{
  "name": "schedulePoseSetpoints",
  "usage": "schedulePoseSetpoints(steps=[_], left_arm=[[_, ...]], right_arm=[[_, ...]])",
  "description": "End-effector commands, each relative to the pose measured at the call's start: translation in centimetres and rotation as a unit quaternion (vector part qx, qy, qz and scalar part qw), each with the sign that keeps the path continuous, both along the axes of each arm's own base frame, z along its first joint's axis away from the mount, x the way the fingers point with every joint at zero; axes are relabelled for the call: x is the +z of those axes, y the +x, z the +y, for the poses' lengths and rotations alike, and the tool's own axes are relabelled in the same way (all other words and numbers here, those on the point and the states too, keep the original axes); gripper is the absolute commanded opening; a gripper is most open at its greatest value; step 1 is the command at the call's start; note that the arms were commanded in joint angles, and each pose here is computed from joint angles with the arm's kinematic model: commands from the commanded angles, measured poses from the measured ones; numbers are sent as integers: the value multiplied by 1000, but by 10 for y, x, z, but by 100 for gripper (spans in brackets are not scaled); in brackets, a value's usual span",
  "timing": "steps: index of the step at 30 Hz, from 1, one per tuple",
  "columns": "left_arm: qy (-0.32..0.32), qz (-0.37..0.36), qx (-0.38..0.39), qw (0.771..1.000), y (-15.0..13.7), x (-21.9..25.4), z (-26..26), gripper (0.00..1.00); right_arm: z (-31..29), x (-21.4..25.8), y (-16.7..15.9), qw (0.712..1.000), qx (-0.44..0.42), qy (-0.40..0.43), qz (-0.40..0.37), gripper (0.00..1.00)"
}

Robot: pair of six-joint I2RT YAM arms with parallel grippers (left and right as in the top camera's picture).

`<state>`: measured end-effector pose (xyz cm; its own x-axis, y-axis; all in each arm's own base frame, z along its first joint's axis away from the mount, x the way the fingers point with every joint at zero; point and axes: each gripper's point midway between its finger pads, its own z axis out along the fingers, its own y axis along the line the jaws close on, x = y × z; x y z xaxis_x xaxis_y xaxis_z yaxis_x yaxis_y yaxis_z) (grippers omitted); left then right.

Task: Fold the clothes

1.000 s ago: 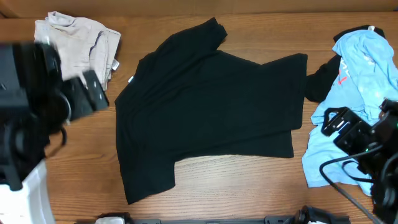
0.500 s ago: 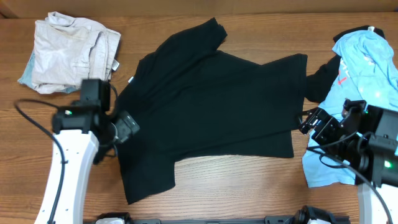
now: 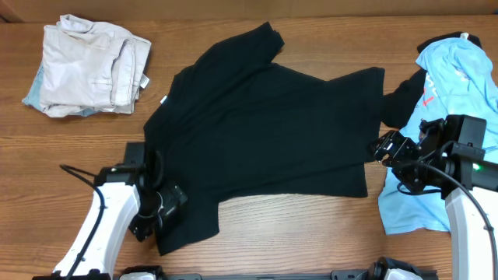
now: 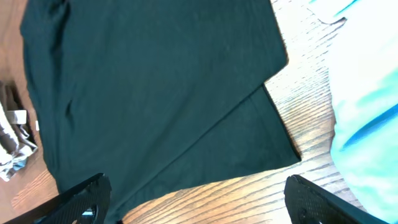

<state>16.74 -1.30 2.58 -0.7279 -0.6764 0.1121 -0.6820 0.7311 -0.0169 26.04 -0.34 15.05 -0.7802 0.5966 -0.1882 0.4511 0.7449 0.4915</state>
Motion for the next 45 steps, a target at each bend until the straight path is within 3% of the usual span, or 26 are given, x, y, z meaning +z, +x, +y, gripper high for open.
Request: schedulePoseSetpoints(steps=[1, 9, 18, 25, 37, 39, 40, 41, 44, 45], left_arm=[[-8, 12, -2, 1000, -12, -9, -3, 96], [-25, 12, 8, 1000, -21, -27, -9, 90], [-25, 5, -3, 1000, -18, -28, -12, 55], [-37, -4, -36, 999, -16, -28, -34, 59], [2, 21, -62, 998, -39, -34, -55, 55], [11, 25, -65, 998, -41, -37, -54, 43], [12, 28, -64, 998, -42, -38, -54, 29], [13, 29, -63, 997, -43, -39, -54, 21], [13, 29, -63, 998, -42, -39, -54, 4], [12, 27, -63, 998, -40, -38, -54, 4]], right_arm=[[-5, -5, 2, 1000, 2, -17, 4, 92], [-12, -8, 2, 999, -6, -36, 10, 91], [-13, -7, 5, 999, -7, -39, 4, 91], [-14, -6, 9, 999, -7, -42, -4, 91], [-16, -2, 15, 999, -8, -46, -20, 91], [-16, -2, 15, 999, -8, -46, -20, 91], [-16, -2, 15, 999, -8, -46, -20, 91], [-16, -3, 15, 999, -8, -46, -19, 91], [-16, -3, 15, 999, -8, -46, -19, 90], [-16, -3, 14, 999, -9, -44, -17, 88]])
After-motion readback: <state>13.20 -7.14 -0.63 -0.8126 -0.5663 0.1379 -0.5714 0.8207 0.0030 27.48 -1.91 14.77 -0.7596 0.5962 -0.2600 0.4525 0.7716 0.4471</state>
